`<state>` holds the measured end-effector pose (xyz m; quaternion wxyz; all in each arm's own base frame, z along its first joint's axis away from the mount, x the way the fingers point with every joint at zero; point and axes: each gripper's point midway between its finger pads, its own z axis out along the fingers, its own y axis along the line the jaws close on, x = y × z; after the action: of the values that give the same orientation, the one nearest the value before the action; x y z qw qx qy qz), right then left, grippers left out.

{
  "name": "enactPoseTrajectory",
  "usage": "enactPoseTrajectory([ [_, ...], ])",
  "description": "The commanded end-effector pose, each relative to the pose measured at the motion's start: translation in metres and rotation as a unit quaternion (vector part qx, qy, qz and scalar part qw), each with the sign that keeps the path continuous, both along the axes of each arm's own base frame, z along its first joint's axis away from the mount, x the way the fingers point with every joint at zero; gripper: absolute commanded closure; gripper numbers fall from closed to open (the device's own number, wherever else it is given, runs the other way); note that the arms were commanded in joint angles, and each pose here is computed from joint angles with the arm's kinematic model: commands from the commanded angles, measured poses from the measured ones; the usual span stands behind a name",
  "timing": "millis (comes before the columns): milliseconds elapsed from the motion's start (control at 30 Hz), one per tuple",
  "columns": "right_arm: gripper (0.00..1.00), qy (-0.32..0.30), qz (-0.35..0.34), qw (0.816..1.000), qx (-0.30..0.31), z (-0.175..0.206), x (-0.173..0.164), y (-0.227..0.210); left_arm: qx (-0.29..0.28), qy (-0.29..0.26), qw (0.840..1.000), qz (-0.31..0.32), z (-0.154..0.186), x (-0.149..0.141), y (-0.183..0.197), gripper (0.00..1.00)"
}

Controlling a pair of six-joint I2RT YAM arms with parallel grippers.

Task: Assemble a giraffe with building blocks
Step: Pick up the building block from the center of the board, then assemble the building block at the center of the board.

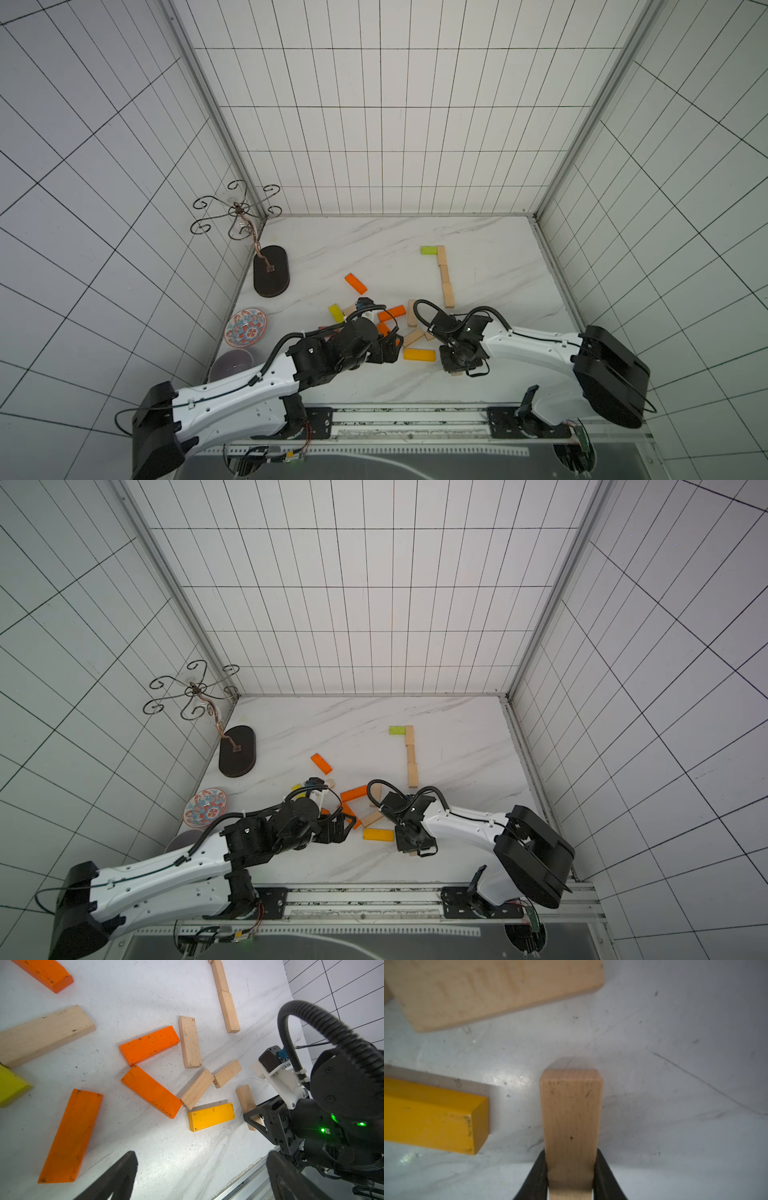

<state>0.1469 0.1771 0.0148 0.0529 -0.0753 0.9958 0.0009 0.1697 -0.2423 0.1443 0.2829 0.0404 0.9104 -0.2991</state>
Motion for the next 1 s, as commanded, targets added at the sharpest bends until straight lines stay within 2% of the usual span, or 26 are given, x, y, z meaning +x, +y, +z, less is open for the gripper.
enactPoseTrajectory([
  [0,0.78,0.004,-0.024,0.999,-0.033,-0.004,0.003,-0.012,-0.021,-0.021,1.0,-0.006,0.009,0.008,-0.003,0.03],
  [67,0.82,-0.007,-0.039,0.999,-0.017,0.01,0.012,-0.011,-0.024,-0.026,0.999,-0.01,0.012,0.011,-0.002,0.03],
  [200,0.9,-0.044,-0.116,0.992,0.028,0.049,0.04,-0.024,-0.023,-0.034,0.999,-0.014,0.017,0.019,0.0,0.03],
  [367,0.93,-0.119,-0.219,0.964,0.094,0.1,0.096,-0.05,-0.01,-0.046,0.999,-0.02,0.02,0.031,-0.001,0.03],
  [467,1.0,-0.144,-0.283,0.942,0.11,0.114,0.131,-0.064,-0.003,-0.047,0.998,-0.028,0.02,0.041,-0.006,0.03],
  [600,1.0,-0.15,-0.399,0.897,0.115,0.115,0.17,-0.085,0.005,-0.045,0.998,-0.034,0.024,0.054,-0.012,0.03],
  [733,1.0,-0.163,-0.506,0.837,0.129,0.122,0.201,-0.103,0.007,-0.038,0.999,-0.037,0.032,0.064,-0.013,0.03],
  [867,1.0,-0.17,-0.569,0.791,0.144,0.127,0.226,-0.103,0.01,-0.04,0.998,-0.039,0.043,0.071,-0.01,0.03],
  [967,1.0,-0.151,-0.603,0.768,0.152,0.12,0.239,-0.097,0.019,-0.038,0.998,-0.04,0.05,0.078,-0.006,0.03],
])
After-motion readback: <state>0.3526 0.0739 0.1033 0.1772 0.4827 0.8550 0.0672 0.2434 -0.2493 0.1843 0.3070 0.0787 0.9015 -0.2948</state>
